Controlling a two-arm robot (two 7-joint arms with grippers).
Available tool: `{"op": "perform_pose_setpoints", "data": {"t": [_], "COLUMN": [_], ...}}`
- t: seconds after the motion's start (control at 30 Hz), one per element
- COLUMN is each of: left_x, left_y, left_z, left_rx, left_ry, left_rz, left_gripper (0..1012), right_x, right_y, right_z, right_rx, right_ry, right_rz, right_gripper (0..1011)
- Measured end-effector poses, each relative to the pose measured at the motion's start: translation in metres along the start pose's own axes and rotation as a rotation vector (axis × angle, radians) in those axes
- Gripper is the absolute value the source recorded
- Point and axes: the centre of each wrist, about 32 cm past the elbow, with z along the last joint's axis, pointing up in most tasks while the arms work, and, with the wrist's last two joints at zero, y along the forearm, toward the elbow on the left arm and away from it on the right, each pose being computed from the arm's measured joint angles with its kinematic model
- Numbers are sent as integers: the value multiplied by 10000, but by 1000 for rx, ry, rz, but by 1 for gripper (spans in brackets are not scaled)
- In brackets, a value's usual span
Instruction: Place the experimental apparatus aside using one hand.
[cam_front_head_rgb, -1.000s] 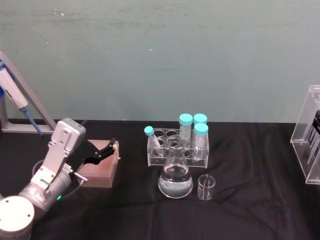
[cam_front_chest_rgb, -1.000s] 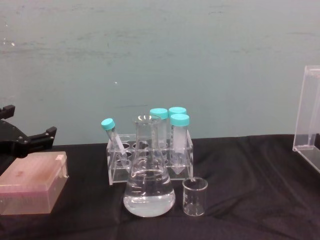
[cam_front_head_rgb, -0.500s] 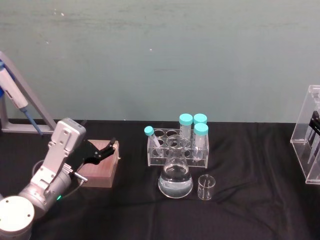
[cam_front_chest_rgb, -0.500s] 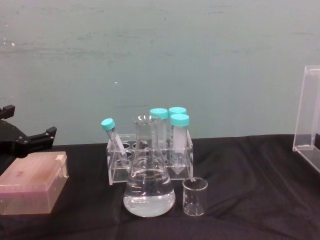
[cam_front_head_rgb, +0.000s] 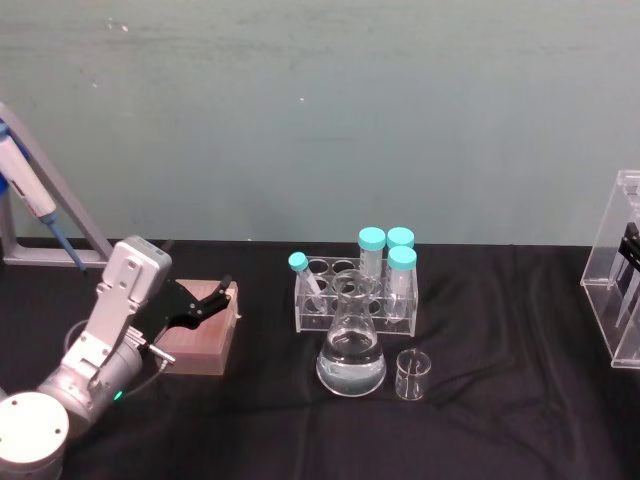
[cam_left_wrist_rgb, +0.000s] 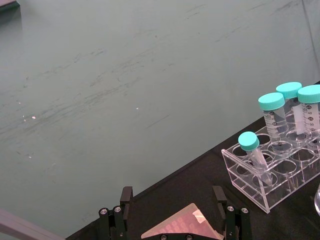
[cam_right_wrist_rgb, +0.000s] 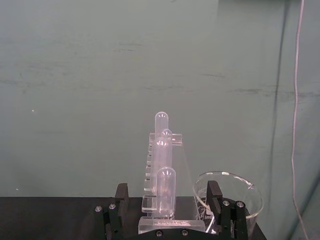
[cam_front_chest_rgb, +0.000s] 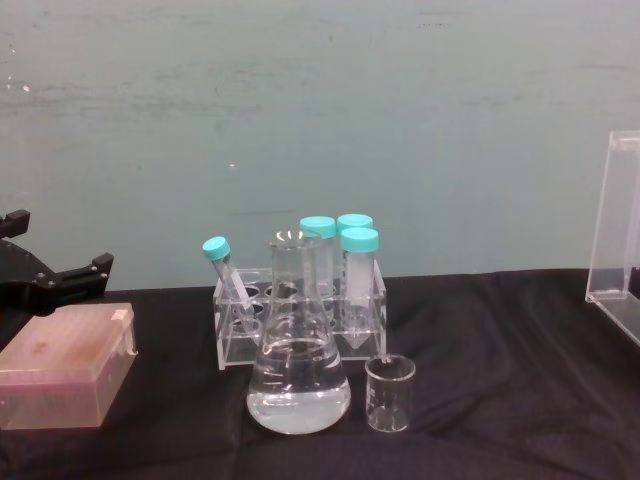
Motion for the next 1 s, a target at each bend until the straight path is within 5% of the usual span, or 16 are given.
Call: {"op": "perform_pose_setpoints", "data": {"t": [0.37, 1.0], "left_x": [0, 0], "left_y": [0, 0], "left_z": [0, 0], "left_rx": [0, 0], "left_ry": [0, 0], "left_rz": [0, 0], "left_gripper": [1000, 1000], "right_x": [-20, -49], "right_y": [-66, -436], "right_z": [27, 145], "right_rx": [-10, 23], "right_ry": [-20, -56], "right_rz": [0, -14], "right_gripper": [1000, 1000]}}
